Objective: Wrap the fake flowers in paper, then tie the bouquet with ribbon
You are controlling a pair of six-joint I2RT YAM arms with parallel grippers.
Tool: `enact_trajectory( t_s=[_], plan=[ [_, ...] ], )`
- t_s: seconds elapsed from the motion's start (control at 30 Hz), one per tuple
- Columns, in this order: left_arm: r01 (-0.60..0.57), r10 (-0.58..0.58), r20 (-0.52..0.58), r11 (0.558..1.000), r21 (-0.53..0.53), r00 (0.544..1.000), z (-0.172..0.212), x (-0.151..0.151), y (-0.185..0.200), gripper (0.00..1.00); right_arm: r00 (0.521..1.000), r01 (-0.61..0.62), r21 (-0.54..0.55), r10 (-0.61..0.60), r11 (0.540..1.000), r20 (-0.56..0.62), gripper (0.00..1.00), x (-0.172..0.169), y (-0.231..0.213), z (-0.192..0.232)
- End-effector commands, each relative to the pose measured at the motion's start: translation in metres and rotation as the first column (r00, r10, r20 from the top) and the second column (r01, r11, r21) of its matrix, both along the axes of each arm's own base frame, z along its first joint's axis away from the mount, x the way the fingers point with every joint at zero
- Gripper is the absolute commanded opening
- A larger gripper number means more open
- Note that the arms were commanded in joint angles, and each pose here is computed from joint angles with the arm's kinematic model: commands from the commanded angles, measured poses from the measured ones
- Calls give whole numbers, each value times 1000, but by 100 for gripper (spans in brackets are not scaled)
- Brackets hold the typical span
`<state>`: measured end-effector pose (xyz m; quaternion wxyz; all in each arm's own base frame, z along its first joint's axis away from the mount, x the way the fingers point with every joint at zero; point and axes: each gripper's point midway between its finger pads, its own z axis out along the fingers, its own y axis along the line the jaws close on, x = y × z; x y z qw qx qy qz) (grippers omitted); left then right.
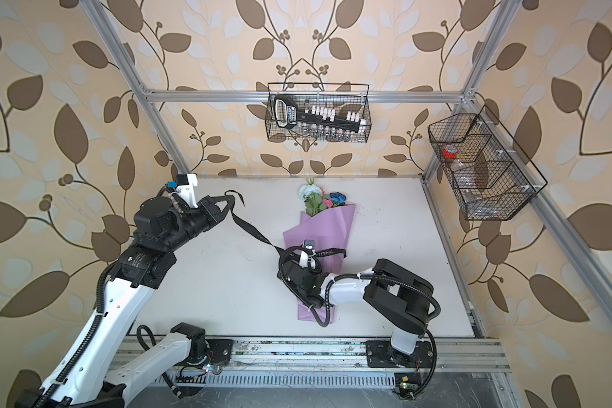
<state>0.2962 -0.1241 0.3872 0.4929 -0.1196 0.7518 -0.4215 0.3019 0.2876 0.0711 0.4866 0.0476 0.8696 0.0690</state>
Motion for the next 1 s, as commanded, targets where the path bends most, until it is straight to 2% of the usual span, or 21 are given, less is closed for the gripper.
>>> enact_trajectory(
  t_s=[0.0,0.07,0.13,0.23,0.5,0.7,0.87,0.97],
  plan=[
    [44,-44,-6,999,-19,999,-2,-11,-7,0,998,-47,-10,47,999,-29,23,0,8,-4],
    [60,-61,-40,998,-27,997,-11,-15,-8,0,997,-60,-21,59,998,-53,26,-4,6,-8],
    [76,-79,-69,996,-35,995,-19,-23,-10,0,995,-76,-25,74,997,-71,35,-8,4,-11],
    [75,-78,-123,997,-28,989,-34,-31,-8,0,990,-106,-22,103,994,-99,42,-13,5,-13],
    [82,-95,-263,995,-63,960,-83,-40,-11,0,963,-189,-23,180,982,-199,53,-34,7,-16],
    [68,-81,-288,996,-54,954,-94,-40,-9,0,936,-253,-60,229,966,-265,64,-47,4,-11],
    [72,-83,-307,996,-48,948,-100,-41,-9,0,901,-334,-59,300,941,-313,67,-60,6,0],
    [77,-88,-344,996,-44,935,-111,-45,-9,0,866,-412,-25,383,911,-321,67,-67,16,17]
  ],
)
